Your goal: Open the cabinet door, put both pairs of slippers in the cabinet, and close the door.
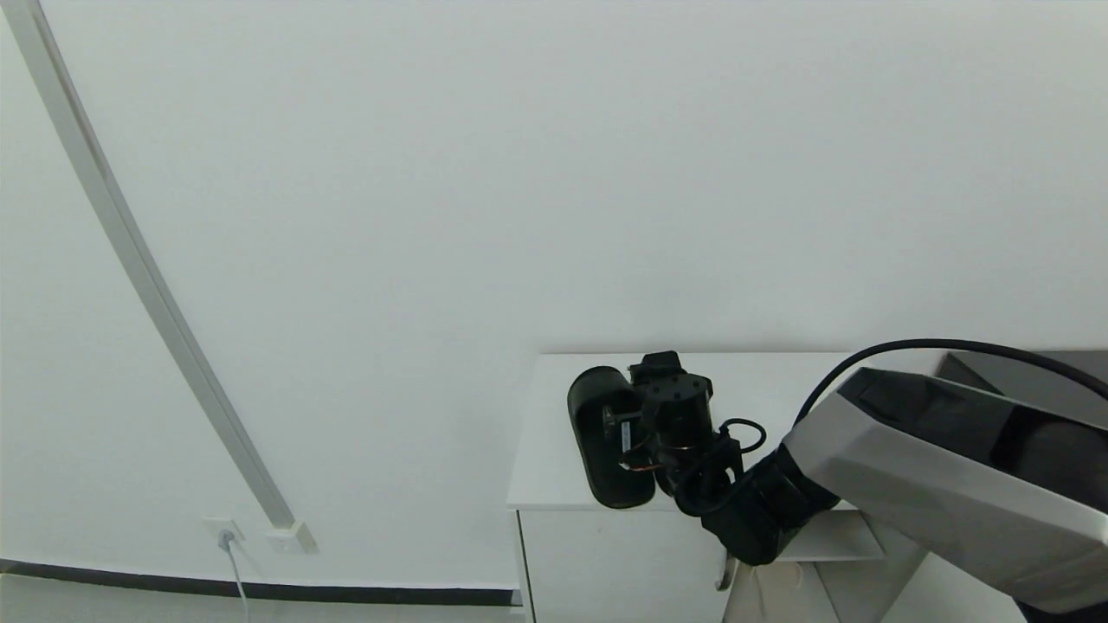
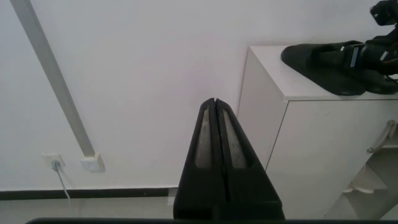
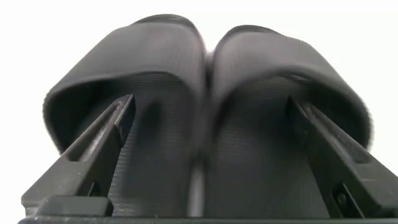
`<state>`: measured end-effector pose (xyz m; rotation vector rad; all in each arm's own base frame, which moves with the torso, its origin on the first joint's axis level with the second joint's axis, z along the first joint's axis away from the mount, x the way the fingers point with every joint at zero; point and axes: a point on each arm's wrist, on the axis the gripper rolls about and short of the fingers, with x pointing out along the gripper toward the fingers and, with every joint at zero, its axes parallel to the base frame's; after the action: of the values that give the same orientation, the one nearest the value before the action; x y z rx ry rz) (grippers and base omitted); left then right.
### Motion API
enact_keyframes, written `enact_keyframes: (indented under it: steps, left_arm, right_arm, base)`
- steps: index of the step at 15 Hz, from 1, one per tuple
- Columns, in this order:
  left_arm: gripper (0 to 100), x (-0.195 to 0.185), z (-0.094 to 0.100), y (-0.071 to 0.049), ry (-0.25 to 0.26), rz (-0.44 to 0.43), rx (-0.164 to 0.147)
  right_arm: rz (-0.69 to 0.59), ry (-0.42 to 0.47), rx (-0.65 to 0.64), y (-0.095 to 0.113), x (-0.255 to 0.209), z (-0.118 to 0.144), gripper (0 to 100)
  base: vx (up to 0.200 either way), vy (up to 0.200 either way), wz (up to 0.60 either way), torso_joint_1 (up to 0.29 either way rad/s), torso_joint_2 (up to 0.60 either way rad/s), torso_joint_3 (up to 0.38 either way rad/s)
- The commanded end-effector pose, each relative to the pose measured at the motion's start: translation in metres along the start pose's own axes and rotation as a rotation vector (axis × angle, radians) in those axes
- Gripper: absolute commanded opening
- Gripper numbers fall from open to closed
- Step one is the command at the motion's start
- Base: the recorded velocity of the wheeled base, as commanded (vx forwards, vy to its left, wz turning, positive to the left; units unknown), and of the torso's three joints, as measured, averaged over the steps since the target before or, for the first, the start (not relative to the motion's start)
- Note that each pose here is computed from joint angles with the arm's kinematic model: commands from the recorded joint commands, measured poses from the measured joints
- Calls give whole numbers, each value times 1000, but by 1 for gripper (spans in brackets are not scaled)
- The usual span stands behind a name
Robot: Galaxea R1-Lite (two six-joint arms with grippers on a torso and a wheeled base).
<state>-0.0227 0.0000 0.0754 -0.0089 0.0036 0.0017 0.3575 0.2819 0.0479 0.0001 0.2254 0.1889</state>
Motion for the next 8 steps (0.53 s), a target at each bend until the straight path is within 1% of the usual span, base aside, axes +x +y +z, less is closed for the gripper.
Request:
enact_keyframes:
  steps: [1, 4, 8]
  left_arm:
    - [0, 0, 0, 0, -1, 1, 0]
    - [0, 0, 0, 0, -1, 1, 0]
    - [0, 0, 0, 0, -1, 1, -2]
  right_arm:
    - [0, 9, -3, 1, 12, -8, 100]
    - [-3, 5, 0, 3, 24, -12, 100]
    - [-9, -2, 5, 2, 27, -8, 100]
  base:
    - [0, 0, 0, 0, 0, 0]
    - [0, 0, 0, 0, 0, 0]
    - [0, 0, 0, 0, 0, 0]
